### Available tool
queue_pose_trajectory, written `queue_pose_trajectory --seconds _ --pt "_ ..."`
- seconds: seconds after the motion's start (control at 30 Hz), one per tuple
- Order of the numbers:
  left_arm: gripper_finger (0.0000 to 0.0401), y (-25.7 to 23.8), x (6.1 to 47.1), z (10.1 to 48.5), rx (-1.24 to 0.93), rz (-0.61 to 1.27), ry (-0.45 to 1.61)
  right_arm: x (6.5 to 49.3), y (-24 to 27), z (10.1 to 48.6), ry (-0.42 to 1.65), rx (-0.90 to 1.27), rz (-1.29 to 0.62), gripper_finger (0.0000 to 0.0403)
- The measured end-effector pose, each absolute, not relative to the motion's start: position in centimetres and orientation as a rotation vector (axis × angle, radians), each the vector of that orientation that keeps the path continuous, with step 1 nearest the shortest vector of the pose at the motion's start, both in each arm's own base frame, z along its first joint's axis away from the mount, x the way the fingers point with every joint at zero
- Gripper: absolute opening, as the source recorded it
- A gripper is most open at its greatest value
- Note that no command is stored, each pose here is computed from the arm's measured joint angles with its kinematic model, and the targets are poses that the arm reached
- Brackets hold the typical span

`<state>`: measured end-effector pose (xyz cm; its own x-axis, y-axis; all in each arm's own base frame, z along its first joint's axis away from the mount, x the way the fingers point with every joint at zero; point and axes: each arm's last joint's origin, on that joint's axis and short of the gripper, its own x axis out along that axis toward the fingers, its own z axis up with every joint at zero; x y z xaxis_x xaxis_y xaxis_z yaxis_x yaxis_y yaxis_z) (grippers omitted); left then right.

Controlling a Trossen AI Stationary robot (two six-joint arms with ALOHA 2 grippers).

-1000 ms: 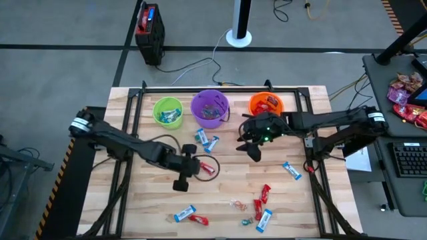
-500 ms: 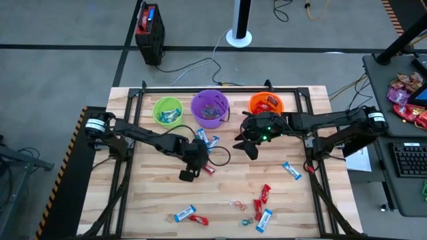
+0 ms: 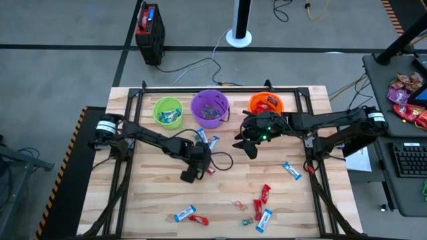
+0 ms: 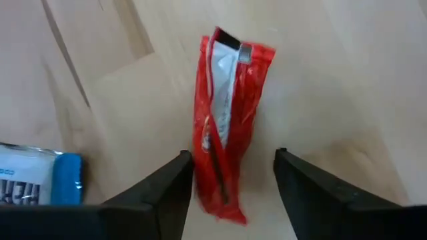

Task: Sort candy by brand, put in halloween buckets
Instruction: Put the red chocolate into the orange bucket

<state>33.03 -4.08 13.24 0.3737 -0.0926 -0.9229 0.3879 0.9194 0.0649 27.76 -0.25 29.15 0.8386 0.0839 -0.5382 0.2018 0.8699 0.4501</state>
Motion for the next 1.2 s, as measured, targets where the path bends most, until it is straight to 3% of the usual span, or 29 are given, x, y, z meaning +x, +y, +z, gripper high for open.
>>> queue_pose_trajectory --seconds 0.13,0.27,0.33,0.57,0.7,0.9,1.2 --pt "0.0146 -4.1 33.3 12.6 0.253 -0.292 1.160 27.8 -0.3 29.2 0.574 0.511 -0.086 0.0203" --pt "0.0048 -4.2 33.4 12.6 0.221 -0.271 1.153 27.8 -0.3 29.1 0.573 0.509 -0.089 0.0203" --pt "0.0022 -4.2 33.3 12.9 0.200 -0.257 1.153 27.8 -0.3 29.1 0.574 0.504 -0.087 0.0203" --pt "0.0022 -3.8 32.3 17.0 0.143 -0.192 1.054 27.8 0.2 29.2 0.576 0.458 -0.053 0.0203" --pt "0.0022 -3.3 31.3 21.5 0.115 -0.002 0.889 27.9 1.0 29.3 0.550 0.390 -0.051 0.0203" --pt "0.0022 -2.3 29.4 28.0 -0.045 0.311 0.530 28.8 1.4 30.5 0.368 0.277 -0.140 0.0203" --pt "0.0022 -2.2 28.8 31.6 -0.138 0.514 0.224 29.3 0.8 32.5 0.129 0.261 -0.287 0.0203"
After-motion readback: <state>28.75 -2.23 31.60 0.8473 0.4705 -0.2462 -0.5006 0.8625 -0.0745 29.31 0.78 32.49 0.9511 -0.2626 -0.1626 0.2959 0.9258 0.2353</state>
